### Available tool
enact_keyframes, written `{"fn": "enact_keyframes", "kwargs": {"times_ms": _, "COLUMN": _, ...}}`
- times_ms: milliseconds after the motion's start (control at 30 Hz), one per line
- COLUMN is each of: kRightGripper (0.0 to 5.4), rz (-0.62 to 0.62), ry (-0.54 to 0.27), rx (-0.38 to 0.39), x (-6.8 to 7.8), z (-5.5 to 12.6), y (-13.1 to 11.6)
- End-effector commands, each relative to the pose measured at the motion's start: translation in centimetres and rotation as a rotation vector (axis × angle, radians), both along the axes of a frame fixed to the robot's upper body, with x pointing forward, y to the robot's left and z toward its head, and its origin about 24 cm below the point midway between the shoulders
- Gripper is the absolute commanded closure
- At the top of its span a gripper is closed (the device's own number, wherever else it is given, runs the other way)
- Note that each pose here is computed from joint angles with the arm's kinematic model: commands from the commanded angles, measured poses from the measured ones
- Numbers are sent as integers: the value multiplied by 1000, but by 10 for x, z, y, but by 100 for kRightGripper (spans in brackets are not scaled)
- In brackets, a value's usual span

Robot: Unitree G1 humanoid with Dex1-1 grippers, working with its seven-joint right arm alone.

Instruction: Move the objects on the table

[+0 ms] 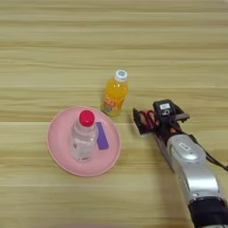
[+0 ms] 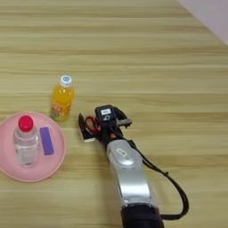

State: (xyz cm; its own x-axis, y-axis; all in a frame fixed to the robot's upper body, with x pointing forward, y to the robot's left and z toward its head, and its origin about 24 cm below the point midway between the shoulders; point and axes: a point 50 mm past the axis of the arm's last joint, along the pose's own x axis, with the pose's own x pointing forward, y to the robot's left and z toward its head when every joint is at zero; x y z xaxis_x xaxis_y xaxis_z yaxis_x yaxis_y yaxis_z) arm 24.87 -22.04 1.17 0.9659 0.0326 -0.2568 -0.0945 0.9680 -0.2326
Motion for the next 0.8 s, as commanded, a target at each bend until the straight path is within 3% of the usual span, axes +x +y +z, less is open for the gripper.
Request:
{"fn": "enact_keyframes", "kwargs": {"times_ms": 33, "kRightGripper": 3, "rz": 22, "ry": -122, "rx": 9, "x": 1, "z": 27, "y": 2}}
{"fn": "enact_keyframes", "kwargs": {"times_ms": 800, "kRightGripper": 3, "rz": 95, "ry": -129, "rx": 107, "x": -69, "z": 31, "y": 18}}
